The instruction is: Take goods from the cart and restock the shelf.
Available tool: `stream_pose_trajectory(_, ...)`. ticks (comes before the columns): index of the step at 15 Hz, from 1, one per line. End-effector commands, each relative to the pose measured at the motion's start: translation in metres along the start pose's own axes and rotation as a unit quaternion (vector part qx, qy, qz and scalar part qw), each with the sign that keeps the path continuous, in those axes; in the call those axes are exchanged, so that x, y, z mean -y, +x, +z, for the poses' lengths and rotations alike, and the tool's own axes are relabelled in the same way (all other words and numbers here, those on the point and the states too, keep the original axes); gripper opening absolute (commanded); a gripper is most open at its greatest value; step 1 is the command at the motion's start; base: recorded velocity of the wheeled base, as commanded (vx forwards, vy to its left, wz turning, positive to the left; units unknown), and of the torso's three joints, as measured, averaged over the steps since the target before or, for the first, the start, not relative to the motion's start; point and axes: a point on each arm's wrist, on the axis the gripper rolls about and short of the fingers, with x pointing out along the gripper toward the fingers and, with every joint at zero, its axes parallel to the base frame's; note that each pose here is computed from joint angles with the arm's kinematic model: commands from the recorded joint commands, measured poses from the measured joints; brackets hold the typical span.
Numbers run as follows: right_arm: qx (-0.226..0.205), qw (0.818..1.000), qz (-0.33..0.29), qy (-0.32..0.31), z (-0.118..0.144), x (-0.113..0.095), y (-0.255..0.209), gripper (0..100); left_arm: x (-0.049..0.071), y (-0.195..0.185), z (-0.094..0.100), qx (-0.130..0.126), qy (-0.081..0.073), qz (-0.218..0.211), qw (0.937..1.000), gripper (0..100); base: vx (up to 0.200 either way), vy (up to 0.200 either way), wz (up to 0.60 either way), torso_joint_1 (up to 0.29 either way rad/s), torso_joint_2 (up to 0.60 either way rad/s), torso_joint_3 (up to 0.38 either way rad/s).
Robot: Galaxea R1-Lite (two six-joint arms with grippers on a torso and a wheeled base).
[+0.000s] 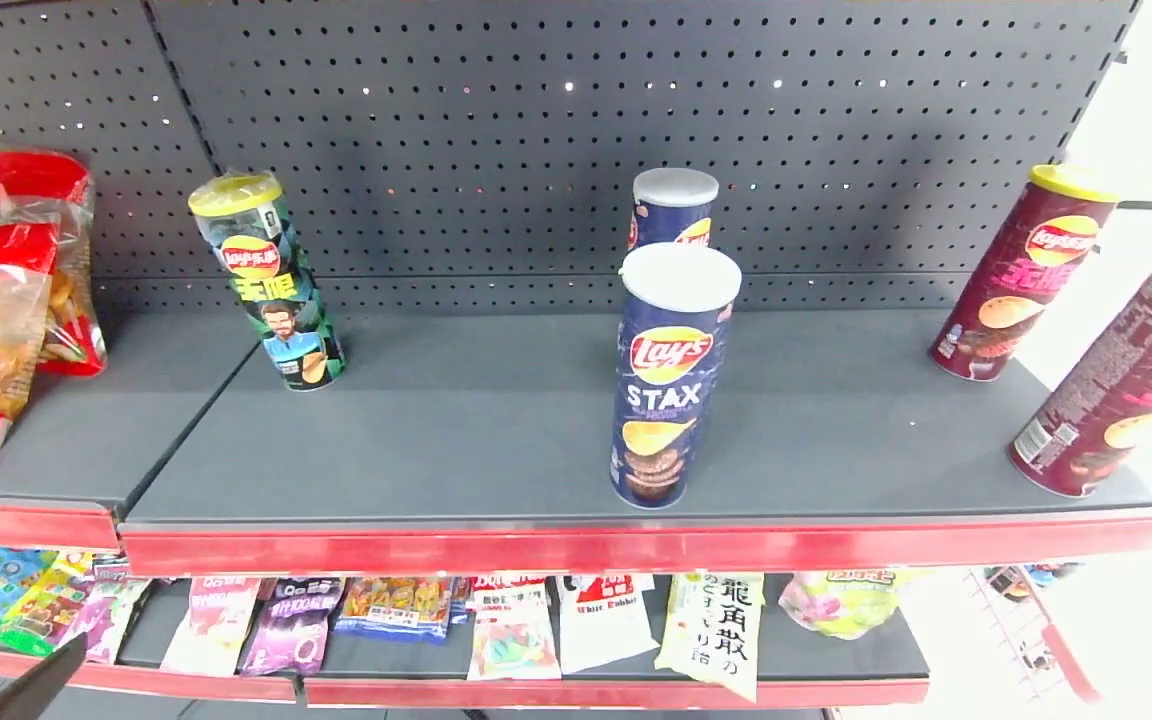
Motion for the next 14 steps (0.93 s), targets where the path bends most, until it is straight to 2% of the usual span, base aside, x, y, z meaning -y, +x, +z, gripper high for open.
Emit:
stream_pose_trajectory(1,0.001,1.000,0.000,0.000,0.000,0.000,0.000,100,0.001,0.001,-0.002,-0.005,0.001,-0.001,1.0000,100,0.000,0.000,0.00,0.000,0.00,0.000)
stream_pose_trajectory(5,0.004,1.000,-0.001,-0.004,0.000,0.000,-0.001,100,0.000,-0.004,-0.004,0.006,-0.001,0.002,1.0000,100,0.000,0.000,0.00,0.000,0.00,0.000)
stream_pose_trajectory(12,0.002,1.000,-0.002,-0.014,-0.003,0.000,-0.001,100,0.001,-0.009,-0.011,0.017,-0.002,0.003,0.9998,100,0.000,-0.200,0.00,0.006,0.00,0.002)
stream_pose_trajectory(14,0.001,1.000,-0.001,-0.015,-0.004,-0.001,-0.001,100,0.000,-0.011,-0.012,0.020,0.005,0.004,0.9998,100,0.000,-0.200,0.00,0.007,0.00,0.007)
